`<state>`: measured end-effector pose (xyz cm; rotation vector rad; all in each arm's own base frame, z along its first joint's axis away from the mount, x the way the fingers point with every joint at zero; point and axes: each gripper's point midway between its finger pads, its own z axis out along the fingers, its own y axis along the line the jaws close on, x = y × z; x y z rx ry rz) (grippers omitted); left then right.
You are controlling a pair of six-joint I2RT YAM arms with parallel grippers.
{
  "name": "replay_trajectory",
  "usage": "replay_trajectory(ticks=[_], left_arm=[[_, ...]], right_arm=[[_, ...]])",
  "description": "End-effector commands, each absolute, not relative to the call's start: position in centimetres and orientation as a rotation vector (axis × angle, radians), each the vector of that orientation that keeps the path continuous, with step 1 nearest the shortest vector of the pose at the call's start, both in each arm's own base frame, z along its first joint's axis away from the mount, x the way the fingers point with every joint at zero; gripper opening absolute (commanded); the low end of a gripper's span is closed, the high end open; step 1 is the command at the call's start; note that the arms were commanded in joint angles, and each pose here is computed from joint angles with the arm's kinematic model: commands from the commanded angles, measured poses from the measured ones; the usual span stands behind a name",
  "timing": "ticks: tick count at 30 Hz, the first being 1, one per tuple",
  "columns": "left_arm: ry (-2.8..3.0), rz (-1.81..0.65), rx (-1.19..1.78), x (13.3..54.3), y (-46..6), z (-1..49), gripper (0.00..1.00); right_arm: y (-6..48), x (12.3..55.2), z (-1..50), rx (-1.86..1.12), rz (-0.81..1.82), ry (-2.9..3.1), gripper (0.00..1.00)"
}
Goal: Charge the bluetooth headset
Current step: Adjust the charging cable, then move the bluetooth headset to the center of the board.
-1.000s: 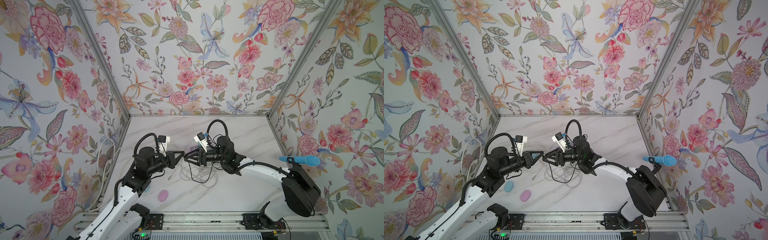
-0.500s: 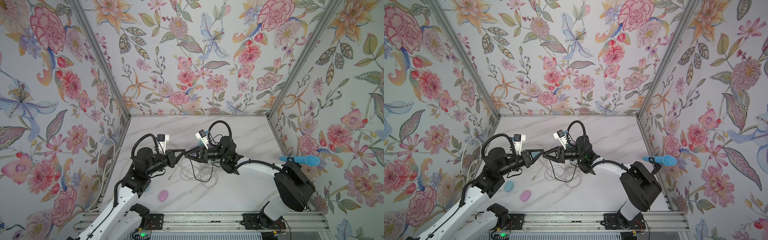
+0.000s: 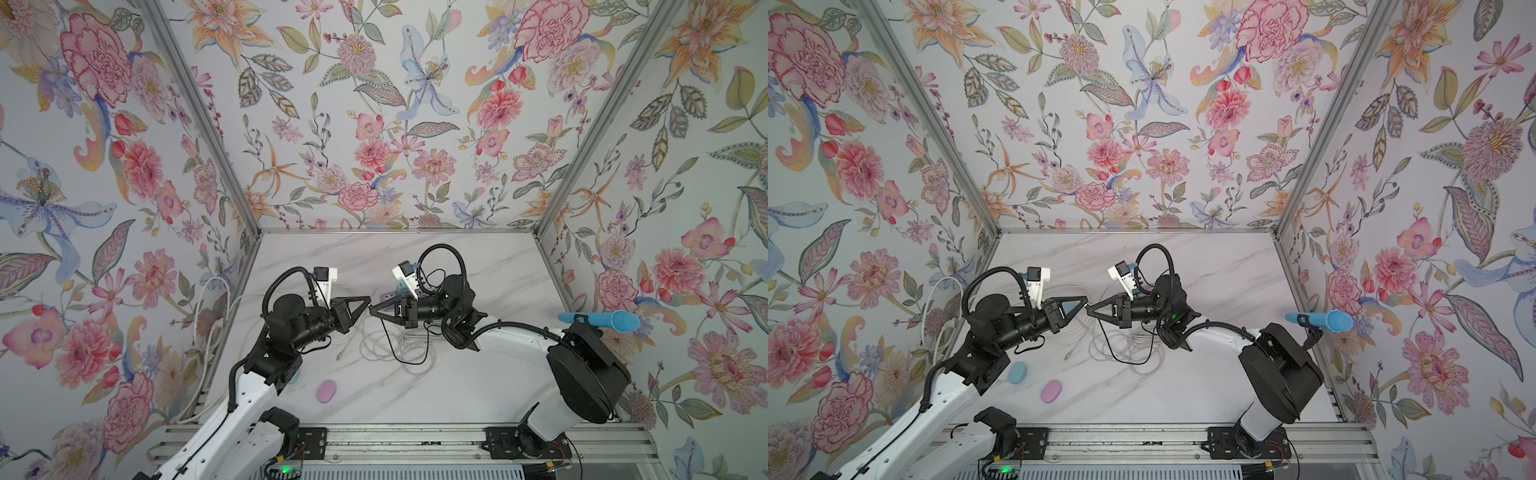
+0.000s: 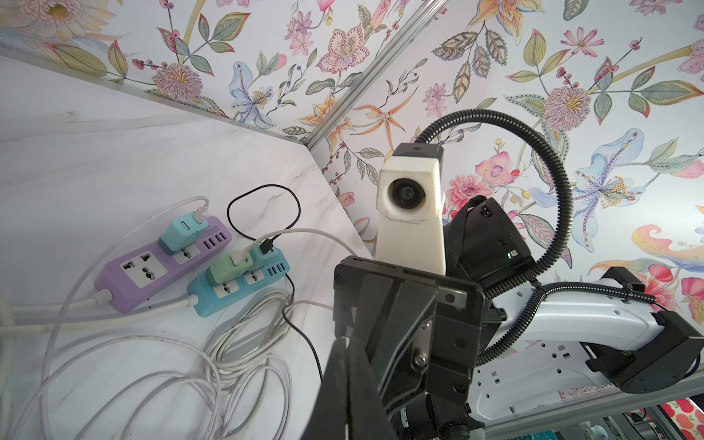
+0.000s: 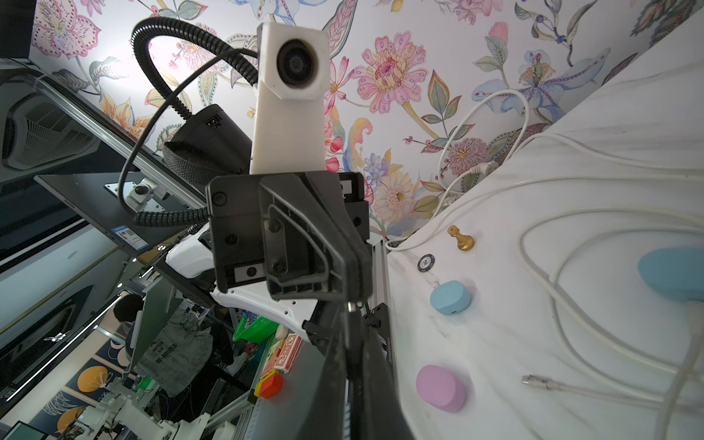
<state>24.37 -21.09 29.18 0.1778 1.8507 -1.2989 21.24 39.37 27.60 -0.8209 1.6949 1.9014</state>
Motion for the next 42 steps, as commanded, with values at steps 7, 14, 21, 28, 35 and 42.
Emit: replay_trajectory(ticks=[7, 14, 21, 28, 35, 42], left_arm=[[2.024, -0.940, 0.098, 24.0, -16.4, 26.6, 0.68], [2.366, -0.530, -0.021, 21.4, -10.8, 19.5, 0.60], [2.591, -0.397, -0.034, 18.1, -9.5, 13.8, 0.62], [2.720, -0.433, 0.062, 15.0, -11.6, 10.3, 0.00], [2.849, -0.410, 0.293, 10.6, -15.1, 7.8, 0.00], [2.969, -0.356, 0.264, 7.6, -14.3, 4.7, 0.00]], right_arm=[[37.7, 22.3, 26.9, -0.799, 1.789, 1.816, 0.00], [35.9, 20.1, 20.9, -1.062, 1.205, 2.098, 0.00], [35.9, 18.0, 19.0, -1.106, 1.224, 2.158, 0.00], [36.3, 17.5, 17.2, -1.121, 1.211, 2.223, 0.00], [37.1, 17.9, 15.7, -1.141, 1.208, 2.277, 0.00], [37.4, 18.2, 14.6, -1.160, 1.214, 2.300, 0.00]])
